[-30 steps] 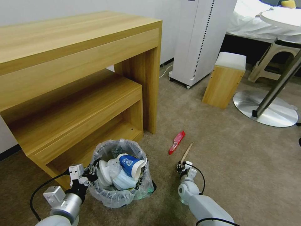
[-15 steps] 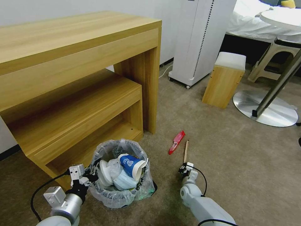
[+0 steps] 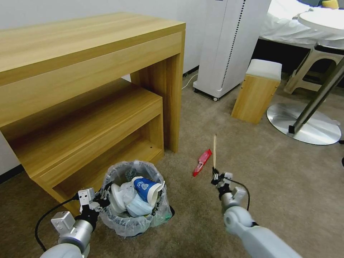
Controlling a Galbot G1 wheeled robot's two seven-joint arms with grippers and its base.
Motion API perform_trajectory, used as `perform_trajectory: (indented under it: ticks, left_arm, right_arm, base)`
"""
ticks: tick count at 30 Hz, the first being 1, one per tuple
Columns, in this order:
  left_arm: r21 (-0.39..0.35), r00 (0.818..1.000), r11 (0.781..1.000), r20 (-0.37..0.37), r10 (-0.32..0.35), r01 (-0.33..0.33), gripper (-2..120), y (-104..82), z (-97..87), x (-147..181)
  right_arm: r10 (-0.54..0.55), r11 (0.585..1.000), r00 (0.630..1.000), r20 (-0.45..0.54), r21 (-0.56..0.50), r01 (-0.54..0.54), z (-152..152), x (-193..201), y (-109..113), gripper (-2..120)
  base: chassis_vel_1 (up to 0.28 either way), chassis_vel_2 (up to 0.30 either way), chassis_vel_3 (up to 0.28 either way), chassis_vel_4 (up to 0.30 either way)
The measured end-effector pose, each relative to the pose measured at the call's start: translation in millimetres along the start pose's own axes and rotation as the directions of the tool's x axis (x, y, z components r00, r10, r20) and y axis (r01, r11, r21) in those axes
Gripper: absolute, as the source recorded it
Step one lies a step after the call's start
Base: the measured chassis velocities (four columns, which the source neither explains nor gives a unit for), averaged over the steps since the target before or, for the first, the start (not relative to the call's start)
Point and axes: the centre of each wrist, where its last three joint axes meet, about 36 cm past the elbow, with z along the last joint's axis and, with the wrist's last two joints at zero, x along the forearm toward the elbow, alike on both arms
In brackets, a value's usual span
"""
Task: Pick up the trash bin and place the garbage on the floor into it.
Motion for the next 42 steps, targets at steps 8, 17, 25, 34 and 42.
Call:
perform_trajectory:
  ticks: [8, 17, 25, 34, 42]
  left_arm:
    - [-0.002, 1.000, 1.000, -0.007, 0.003, -0.003, 2, -3.7, 3.3, 1.2]
    - [-0.004, 1.000, 1.000, -0.005, 0.014, -0.014, 2, -8.8, 2.5, 0.3]
    - [0.000, 1.000, 1.000, 0.006, 0.024, -0.024, 2, -16.3, -2.6, 5.3]
    - [0.004, 0.999, 1.000, 0.023, 0.029, -0.029, 2, -23.0, -8.6, 10.8]
    - [0.006, 0.999, 1.000, 0.028, 0.021, -0.021, 2, -22.5, -9.4, 11.5]
  right_arm:
    - [-0.288, 0.956, 0.952, 0.105, 0.087, 0.280, -54.7, 12.6, 35.7, 0]
    - [-0.532, 0.845, 0.834, 0.148, 0.158, 0.511, -103.1, 17.9, 77.4, 0]
    - [-0.677, 0.729, 0.725, 0.123, 0.247, 0.639, -119.6, 10.0, 97.4, 0]
    - [-0.755, 0.640, 0.653, 0.062, 0.290, 0.712, -107.1, 9.6, 102.4, 0]
    - [-0.813, 0.562, 0.581, 0.027, 0.296, 0.772, -99.2, 21.5, 100.2, 0]
  base:
    - [0.000, 0.000, 0.000, 0.000]
    - [0.000, 0.000, 0.000, 0.000]
    - [0.000, 0.000, 0.000, 0.000]
    - [0.000, 0.000, 0.000, 0.000]
    - [0.000, 0.000, 0.000, 0.000]
